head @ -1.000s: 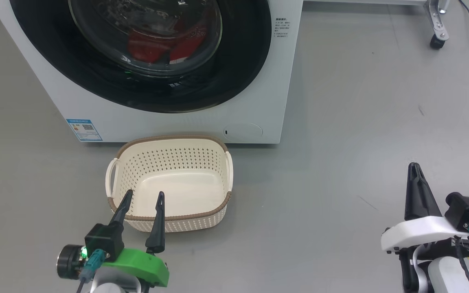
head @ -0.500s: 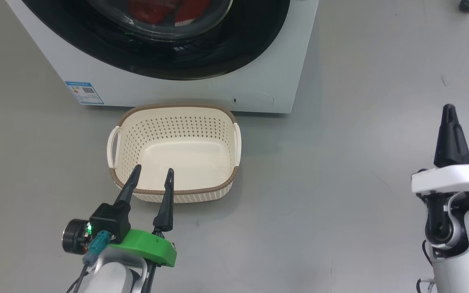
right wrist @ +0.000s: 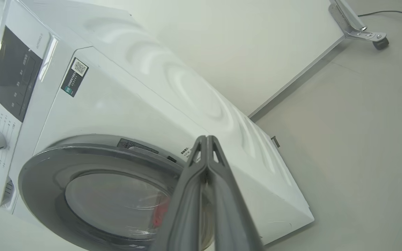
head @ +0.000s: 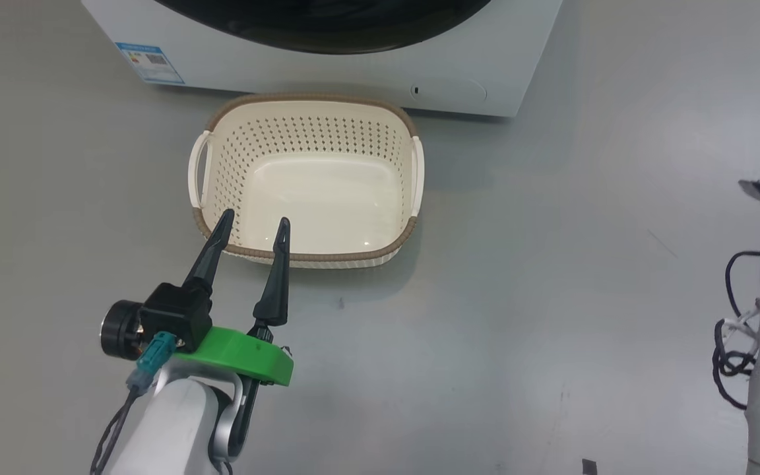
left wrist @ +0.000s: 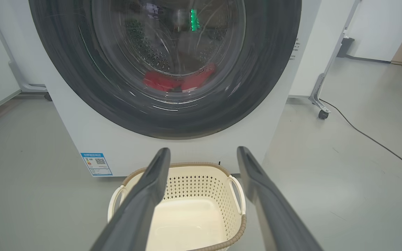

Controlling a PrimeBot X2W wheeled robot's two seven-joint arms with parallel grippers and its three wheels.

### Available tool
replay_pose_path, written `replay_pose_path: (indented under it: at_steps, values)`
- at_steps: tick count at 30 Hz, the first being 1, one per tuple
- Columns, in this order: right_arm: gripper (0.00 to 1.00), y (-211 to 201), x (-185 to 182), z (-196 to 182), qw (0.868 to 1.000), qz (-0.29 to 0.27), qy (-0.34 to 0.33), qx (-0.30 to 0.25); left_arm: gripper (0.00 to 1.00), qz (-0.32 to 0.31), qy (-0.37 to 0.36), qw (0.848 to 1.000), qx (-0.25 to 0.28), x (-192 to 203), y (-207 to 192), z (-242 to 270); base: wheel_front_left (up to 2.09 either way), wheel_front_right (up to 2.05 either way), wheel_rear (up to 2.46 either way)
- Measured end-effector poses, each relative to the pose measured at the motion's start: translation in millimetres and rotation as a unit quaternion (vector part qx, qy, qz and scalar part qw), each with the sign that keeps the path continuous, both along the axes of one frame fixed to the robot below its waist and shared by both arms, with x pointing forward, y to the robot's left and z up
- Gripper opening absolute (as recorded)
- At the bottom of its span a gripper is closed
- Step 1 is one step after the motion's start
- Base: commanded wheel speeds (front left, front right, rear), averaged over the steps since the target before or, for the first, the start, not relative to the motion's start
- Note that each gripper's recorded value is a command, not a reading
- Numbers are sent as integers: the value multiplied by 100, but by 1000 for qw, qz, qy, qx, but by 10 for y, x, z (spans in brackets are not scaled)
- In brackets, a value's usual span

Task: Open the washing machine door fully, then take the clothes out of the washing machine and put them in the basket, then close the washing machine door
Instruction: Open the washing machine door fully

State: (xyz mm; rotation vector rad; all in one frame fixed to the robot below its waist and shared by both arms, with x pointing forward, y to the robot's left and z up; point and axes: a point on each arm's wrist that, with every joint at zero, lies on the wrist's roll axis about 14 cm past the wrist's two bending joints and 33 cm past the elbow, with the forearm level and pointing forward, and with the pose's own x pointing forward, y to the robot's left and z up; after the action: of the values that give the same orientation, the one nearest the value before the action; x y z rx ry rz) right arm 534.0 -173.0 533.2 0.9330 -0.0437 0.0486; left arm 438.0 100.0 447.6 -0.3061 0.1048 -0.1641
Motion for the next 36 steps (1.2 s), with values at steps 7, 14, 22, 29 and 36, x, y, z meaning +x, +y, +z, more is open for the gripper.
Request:
replay_pose_path:
  at_steps: [7,14,22,29,36]
  values:
    - [0,166,457,84,997,39,1,67,100,11,10,1000,-2,129,92,-119,0,0,0]
    - [0,317,786,75,993,77,12,89,100,19,25,999,-2,173,164,-249,0,0,0]
    - [0,510,1210,91,989,116,19,91,100,34,40,999,5,229,291,-384,0,0,0]
    - [0,782,1436,-16,978,160,38,128,100,39,52,998,13,247,350,-500,0,0,0]
    - [0,1045,1577,-160,966,196,65,153,100,42,64,997,10,247,378,-579,0,0,0]
